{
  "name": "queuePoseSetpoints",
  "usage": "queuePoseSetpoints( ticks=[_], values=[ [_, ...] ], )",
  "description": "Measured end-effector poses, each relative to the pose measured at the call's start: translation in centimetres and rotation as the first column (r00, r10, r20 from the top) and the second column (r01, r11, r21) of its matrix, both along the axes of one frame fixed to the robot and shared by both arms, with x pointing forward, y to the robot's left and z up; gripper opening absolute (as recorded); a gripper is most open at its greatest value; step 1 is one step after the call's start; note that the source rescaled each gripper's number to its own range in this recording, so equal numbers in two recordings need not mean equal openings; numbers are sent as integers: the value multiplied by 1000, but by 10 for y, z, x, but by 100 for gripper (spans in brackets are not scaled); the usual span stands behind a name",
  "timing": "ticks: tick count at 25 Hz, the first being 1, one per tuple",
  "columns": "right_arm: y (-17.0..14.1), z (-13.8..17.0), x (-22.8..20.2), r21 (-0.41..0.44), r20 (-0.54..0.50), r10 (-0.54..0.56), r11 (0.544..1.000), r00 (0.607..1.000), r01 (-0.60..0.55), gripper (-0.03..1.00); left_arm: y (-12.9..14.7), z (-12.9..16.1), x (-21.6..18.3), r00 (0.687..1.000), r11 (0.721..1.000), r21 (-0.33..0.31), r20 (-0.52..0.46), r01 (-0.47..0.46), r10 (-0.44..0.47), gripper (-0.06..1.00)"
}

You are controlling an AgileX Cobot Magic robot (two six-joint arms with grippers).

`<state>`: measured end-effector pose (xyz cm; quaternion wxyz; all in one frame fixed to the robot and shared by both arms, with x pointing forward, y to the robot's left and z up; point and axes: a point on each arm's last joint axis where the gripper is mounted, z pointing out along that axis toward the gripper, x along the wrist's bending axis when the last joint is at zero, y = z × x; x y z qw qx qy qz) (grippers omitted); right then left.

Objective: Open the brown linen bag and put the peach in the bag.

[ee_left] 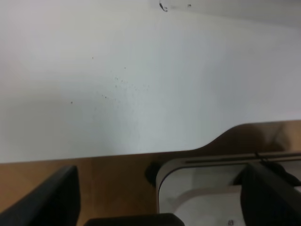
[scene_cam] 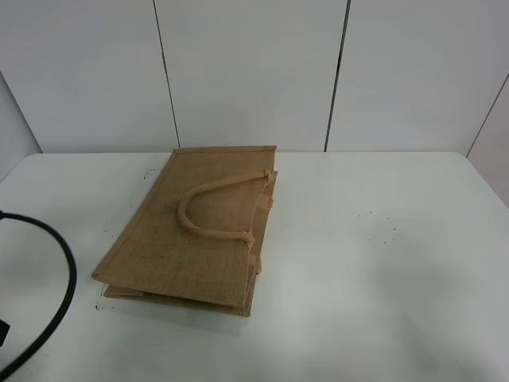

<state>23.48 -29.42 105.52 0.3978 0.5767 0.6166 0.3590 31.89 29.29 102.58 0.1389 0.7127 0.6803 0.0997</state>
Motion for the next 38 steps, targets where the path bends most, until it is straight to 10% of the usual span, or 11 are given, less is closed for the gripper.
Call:
queuePoseSetpoints(
  ticks=[13, 25, 38],
  values=[
    [0, 0, 0, 0, 0, 0, 1000, 1000, 0, 100, 3, 14, -45, 953, 1000, -10, 301, 11, -7, 98],
    [0, 0, 0, 2, 0, 1, 1000, 1000, -1, 100, 5, 17, -90, 815, 1000, -23, 580, 16, 0, 98],
    [1, 0, 0, 7, 1, 5, 1000, 1000, -5, 100, 5, 17, -92, 809, 1000, -24, 588, 17, 0, 98]
  ],
)
